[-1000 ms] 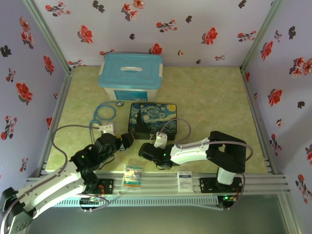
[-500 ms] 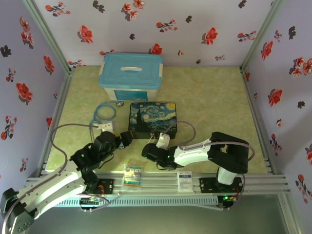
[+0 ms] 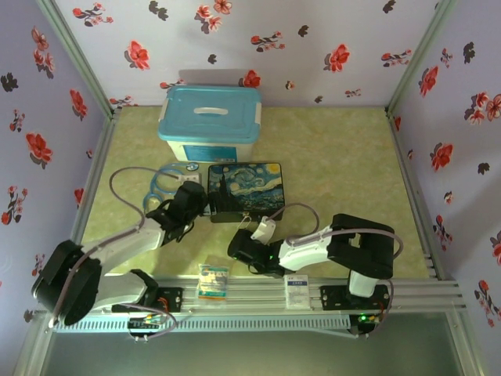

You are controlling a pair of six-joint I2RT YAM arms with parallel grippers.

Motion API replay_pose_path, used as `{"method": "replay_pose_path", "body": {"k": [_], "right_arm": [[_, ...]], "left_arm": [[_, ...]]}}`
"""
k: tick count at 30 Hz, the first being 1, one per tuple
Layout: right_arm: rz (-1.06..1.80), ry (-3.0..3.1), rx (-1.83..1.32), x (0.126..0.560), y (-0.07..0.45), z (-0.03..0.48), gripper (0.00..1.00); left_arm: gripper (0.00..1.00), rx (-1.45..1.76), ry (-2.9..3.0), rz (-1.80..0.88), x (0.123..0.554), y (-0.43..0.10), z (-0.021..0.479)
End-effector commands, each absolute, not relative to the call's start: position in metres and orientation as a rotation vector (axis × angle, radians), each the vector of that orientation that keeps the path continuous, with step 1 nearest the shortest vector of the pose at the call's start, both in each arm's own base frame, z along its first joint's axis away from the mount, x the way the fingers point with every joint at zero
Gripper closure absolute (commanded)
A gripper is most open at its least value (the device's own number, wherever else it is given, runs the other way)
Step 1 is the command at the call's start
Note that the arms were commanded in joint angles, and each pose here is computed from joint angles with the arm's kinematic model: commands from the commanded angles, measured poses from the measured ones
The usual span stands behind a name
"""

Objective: Unlock the padlock with the key

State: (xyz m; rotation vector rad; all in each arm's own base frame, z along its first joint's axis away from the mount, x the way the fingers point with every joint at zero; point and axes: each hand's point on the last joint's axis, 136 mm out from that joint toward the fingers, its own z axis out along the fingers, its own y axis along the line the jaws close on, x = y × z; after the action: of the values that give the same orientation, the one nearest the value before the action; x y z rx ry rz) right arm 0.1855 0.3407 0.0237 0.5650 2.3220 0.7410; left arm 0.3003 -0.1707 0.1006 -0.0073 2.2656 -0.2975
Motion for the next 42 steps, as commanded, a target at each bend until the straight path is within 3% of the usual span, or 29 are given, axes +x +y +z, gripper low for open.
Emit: {"method": "replay_pose_path", "body": {"k": [1, 8, 11, 21, 42], "right_arm": [[0.698, 2.373, 0.656, 0.182, 0.335, -0.016, 0.78], [0.782, 2.311, 0.750, 0.187, 0.339, -0.023, 0.79], [0.799, 2.296, 0.761, 0.189, 0.340, -0.024, 0.80], [0.869, 2.100, 0.858, 0.206, 0.324, -0.004, 0.82], [0.884, 1.939, 0.927, 0.230, 0.295, 0.027, 0.85]], "left_arm": [[0.20, 0.082, 2.180, -0.318, 0.319, -0.184, 0.122], [0.28, 0.155, 2.234, -0.329, 0.318, -0.188, 0.092], [0.39, 0.177, 2.246, -0.330, 0.313, -0.187, 0.080], [0.42, 0.225, 2.336, -0.245, 0.298, -0.170, 0.041], [0.44, 0.131, 2.379, -0.193, 0.291, -0.146, 0.019]]}}
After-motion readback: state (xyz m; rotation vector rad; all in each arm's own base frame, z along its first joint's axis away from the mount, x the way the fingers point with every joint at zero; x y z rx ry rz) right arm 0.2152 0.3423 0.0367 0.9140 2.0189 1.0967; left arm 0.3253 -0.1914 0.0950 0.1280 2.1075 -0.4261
